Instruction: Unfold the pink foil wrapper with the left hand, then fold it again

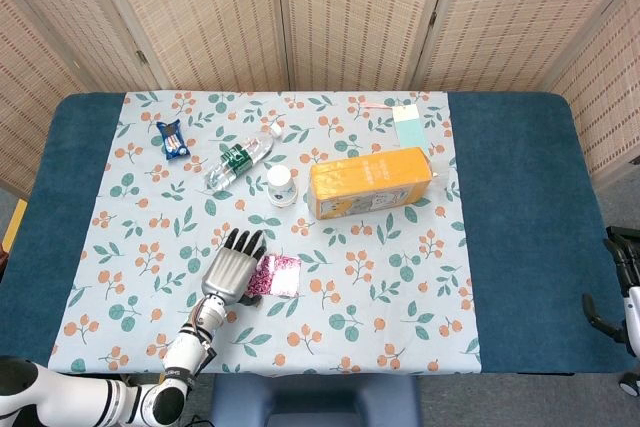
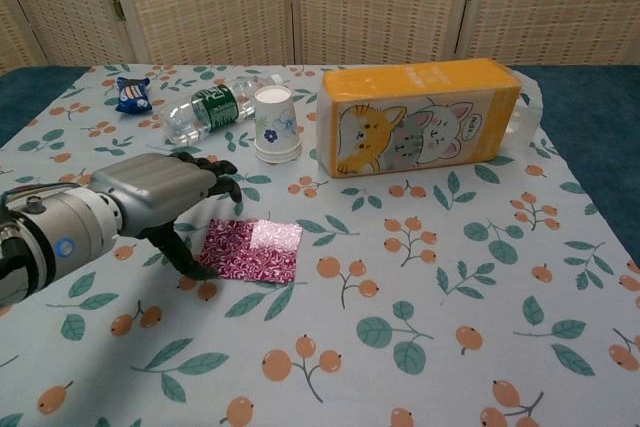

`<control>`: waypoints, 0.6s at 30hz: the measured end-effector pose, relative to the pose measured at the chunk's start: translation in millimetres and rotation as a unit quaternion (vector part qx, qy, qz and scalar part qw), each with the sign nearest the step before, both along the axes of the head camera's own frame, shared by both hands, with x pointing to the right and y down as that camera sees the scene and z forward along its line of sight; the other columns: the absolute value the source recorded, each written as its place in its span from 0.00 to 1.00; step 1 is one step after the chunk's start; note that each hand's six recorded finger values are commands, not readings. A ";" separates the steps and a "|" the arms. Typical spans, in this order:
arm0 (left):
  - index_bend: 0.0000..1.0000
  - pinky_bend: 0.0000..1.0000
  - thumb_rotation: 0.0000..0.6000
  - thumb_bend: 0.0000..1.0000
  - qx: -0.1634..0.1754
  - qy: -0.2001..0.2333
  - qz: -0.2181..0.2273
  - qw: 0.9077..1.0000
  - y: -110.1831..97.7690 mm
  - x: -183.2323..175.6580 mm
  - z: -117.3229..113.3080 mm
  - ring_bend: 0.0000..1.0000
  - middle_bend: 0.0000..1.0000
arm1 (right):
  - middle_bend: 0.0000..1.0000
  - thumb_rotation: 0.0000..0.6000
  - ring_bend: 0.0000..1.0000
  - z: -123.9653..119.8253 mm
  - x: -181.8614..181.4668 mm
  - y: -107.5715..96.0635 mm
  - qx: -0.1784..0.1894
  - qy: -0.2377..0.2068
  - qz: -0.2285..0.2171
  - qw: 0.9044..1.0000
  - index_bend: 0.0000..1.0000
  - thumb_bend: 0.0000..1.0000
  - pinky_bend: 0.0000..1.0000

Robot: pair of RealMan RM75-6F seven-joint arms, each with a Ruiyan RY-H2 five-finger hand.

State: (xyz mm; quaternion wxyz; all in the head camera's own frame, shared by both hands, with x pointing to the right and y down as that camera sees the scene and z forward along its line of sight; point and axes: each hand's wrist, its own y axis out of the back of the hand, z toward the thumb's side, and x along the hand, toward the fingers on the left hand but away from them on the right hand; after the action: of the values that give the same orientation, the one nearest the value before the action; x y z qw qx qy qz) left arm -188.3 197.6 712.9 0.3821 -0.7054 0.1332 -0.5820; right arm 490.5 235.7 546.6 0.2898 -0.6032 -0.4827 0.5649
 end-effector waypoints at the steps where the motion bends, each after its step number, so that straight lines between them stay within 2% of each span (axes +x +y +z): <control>1: 0.20 0.00 0.78 0.23 -0.002 -0.002 0.000 1.000 0.5 -1.3 1.5 0.00 0.00 | 0.07 1.00 0.00 -0.1 -0.1 -0.1 0.000 0.000 0.000 1.000 0.00 0.45 0.00; 18: 0.22 0.00 0.80 0.23 -0.018 -0.015 -0.005 1.000 0.5 -1.7 17.1 0.00 0.00 | 0.07 1.00 0.00 0.2 -0.3 -0.4 -0.002 0.002 0.001 1.000 0.00 0.45 0.00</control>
State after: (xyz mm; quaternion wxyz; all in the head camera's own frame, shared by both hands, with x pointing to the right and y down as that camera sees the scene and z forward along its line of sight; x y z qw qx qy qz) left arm -190.0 198.1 730.0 0.3683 -0.7029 0.1203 -0.5964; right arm 490.2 235.4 546.7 0.2892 -0.6021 -0.4818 0.5672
